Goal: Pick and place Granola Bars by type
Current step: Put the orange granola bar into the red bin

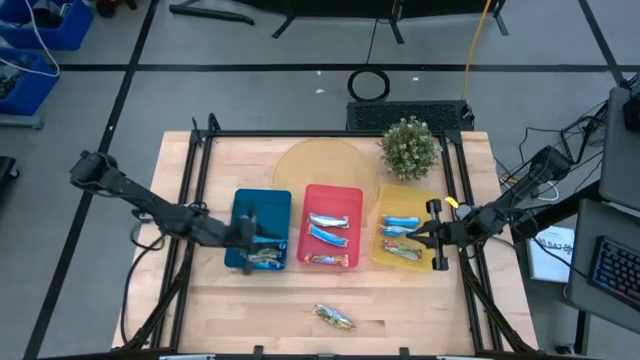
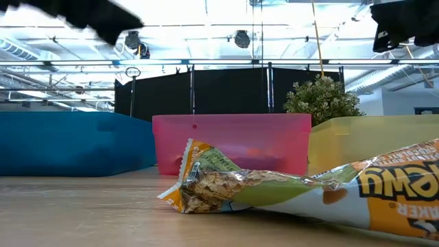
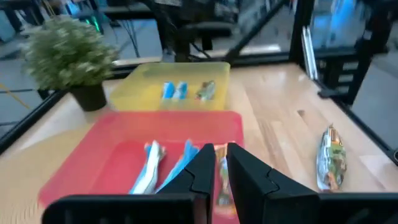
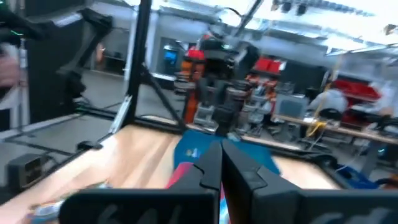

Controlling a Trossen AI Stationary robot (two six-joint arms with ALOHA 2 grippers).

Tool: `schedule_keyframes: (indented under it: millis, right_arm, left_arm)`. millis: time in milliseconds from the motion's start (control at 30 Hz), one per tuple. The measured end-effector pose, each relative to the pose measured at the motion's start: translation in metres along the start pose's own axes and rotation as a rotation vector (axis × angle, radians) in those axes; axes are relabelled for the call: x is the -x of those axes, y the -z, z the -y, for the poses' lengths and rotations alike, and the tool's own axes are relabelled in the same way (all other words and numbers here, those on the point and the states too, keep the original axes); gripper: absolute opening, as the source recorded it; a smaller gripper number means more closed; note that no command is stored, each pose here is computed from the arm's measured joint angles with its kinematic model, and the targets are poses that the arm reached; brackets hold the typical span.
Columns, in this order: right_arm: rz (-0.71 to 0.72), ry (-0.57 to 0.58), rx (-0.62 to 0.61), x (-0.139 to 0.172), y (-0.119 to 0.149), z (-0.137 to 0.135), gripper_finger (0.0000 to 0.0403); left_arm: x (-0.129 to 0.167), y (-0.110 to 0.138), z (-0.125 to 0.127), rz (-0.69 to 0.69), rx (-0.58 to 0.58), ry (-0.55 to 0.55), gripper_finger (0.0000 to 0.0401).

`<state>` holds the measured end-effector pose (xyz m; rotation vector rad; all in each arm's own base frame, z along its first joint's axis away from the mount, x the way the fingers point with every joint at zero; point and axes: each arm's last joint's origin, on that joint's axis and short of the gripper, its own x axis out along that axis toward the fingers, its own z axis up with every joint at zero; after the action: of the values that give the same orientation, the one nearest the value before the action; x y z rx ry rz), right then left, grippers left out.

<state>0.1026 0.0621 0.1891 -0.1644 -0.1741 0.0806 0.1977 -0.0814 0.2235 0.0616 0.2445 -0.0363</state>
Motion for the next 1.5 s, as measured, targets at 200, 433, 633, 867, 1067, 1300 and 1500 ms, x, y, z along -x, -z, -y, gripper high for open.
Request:
schedule_keyframes:
  millis: [200,433,633,867,1067,1300,1500]
  right_arm:
    - [-0.029,0.053,0.022,0.0,0.002,0.001,0.0]
    - [-0.068,0.042,-0.024,0.0,0.006,0.0,0.0]
    - [-0.105,0.033,-0.021,0.001,0.01,-0.001,0.0]
    - [-0.105,0.032,-0.005,0.001,0.01,-0.001,0.0]
    - [-0.105,0.032,0.005,0.001,0.01,-0.001,0.0]
    - [-0.111,0.03,0.008,0.001,0.011,-0.001,0.0]
    - [-0.112,0.03,0.006,0.001,0.011,-0.001,0.0]
  left_arm:
    - [-0.069,-0.066,0.04,-0.27,-0.187,0.033,0.0049]
    - [-0.149,-0.082,0.083,-0.763,-0.214,0.143,0.0072]
    - [-0.201,-0.073,0.109,-0.907,-0.178,0.299,0.0173]
    - [-0.233,-0.057,0.133,-0.871,-0.247,0.434,0.0271]
    - [-0.249,-0.028,0.139,-0.916,-0.248,0.438,0.0272]
    - [-0.253,-0.01,0.149,-0.937,-0.297,0.457,0.0241]
    - [-0.257,0.004,0.151,-0.967,-0.307,0.432,0.0215]
